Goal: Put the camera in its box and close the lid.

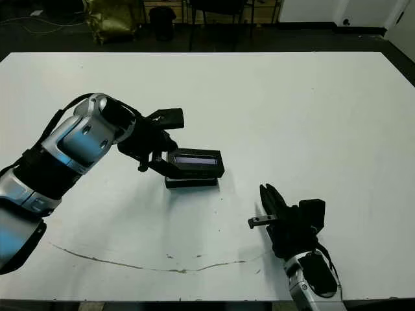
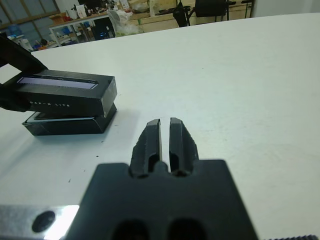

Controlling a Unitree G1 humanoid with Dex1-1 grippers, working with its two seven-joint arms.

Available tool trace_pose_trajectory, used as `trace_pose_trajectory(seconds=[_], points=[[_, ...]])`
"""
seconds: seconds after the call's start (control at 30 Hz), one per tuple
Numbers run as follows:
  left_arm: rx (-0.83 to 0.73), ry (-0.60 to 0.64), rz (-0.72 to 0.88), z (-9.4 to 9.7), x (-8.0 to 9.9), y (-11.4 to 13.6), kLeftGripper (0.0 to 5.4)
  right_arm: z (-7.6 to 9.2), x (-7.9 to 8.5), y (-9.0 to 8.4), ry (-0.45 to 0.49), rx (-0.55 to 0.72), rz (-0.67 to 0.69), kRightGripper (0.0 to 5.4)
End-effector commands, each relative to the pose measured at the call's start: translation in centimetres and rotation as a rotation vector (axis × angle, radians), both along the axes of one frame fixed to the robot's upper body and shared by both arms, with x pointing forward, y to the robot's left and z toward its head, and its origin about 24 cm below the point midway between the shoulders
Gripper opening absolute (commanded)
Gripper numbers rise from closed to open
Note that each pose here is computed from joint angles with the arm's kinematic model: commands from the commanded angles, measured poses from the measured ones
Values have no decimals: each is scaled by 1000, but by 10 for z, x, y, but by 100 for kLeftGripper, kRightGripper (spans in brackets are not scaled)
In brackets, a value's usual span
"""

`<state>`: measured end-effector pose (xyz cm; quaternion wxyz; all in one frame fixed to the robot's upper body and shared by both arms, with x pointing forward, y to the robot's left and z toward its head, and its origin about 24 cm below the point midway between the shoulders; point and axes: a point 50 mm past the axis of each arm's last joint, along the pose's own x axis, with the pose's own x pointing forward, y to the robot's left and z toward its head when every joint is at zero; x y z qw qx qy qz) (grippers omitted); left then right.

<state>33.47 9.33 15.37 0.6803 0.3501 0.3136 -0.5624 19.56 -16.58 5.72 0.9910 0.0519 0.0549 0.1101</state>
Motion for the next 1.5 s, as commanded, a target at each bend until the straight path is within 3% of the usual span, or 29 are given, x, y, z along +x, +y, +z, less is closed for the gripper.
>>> trace_pose_trajectory(seconds=[0.03, 0.8, 1.5], points=[[16, 16, -20, -2, -1, -2, 239, -6, -3, -3, 31, -6, -10, 0], [81, -90, -96, -6, 1, 1, 239, -8, -2, -4, 20, 10, 2, 0], [118, -19, -56, -15, 3, 11, 239, -5, -4, -2, 40, 12, -24, 0]])
